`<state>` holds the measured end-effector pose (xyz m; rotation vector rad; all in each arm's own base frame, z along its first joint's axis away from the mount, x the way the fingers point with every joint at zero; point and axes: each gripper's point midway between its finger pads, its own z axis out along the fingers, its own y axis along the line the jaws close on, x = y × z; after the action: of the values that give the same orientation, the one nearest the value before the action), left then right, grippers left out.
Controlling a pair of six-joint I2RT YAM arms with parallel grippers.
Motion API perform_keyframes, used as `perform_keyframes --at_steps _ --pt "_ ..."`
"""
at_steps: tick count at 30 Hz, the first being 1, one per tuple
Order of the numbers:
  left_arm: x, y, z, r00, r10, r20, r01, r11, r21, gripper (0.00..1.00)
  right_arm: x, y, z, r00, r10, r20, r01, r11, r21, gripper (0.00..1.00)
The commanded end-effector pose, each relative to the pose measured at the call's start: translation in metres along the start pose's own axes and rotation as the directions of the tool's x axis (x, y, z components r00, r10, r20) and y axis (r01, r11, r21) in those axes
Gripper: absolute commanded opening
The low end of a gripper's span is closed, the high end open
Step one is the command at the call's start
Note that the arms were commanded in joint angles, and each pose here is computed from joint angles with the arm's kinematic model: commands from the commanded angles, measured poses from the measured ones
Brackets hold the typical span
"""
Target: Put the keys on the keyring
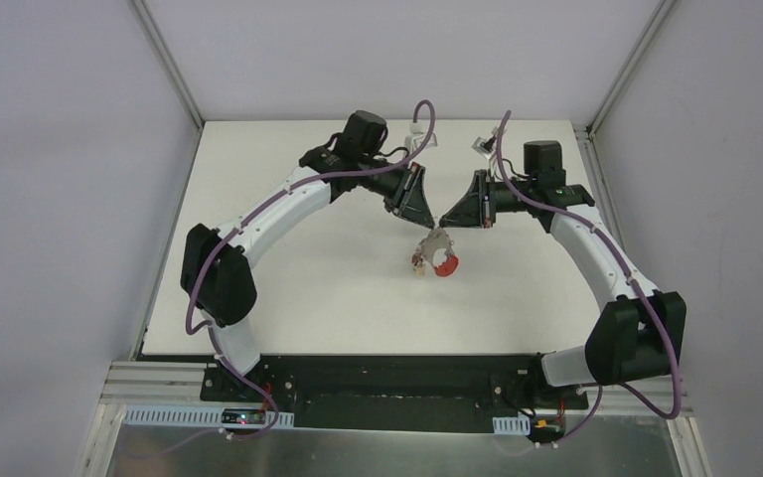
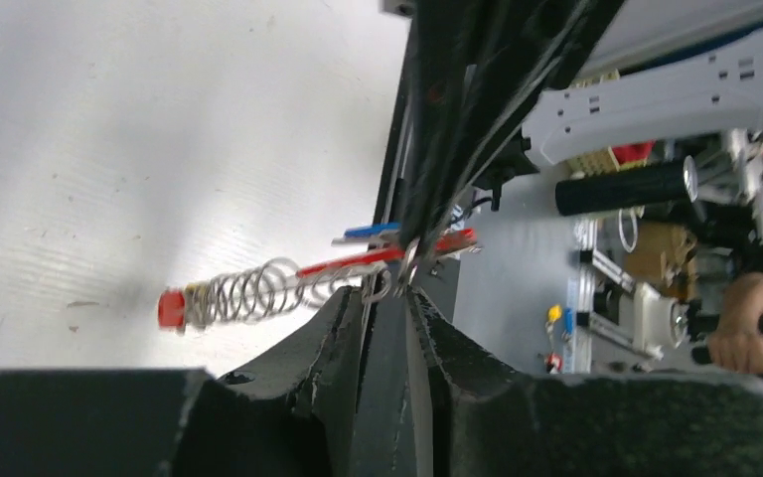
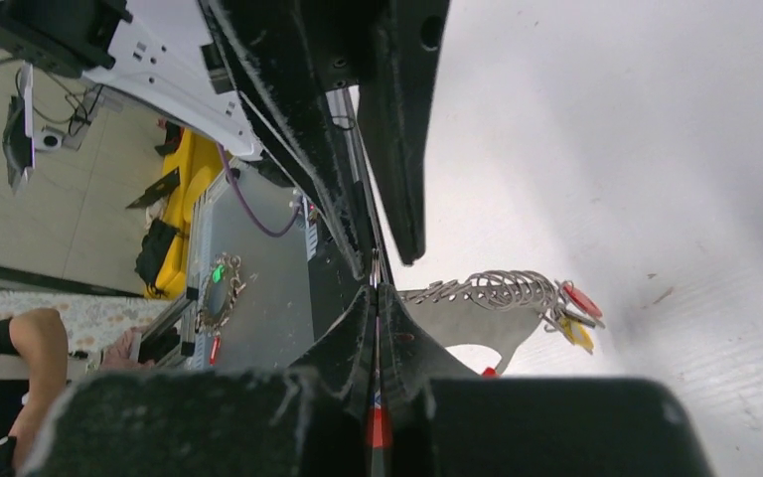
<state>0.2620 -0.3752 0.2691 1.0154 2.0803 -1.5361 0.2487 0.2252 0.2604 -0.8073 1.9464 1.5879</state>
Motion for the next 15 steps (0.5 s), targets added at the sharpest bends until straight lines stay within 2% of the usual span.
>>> perform_keyframes --at_steps 1,7,15 --pt "-0.036 -0.011 -0.024 0.985 -0.037 0.168 0.028 0.998 0.052 0.27 -0.026 0.013 -0.01 0.996 -0.042 0.076 0.043 0.999 -0.02 0.0" --pt "-0.052 -0.013 -0.03 0.96 -0.106 0.26 0.07 0.987 0.145 0.32 -0.033 0.008 -0.012 0.994 0.012 0.107 -0.009 1.0 -0.026 0.0" --pt "-0.061 -0.014 -0.025 0.937 -0.192 0.293 0.122 0.963 0.242 0.33 -0.04 0.0 -0.012 0.989 0.048 0.139 -0.046 0.999 -0.011 0.0"
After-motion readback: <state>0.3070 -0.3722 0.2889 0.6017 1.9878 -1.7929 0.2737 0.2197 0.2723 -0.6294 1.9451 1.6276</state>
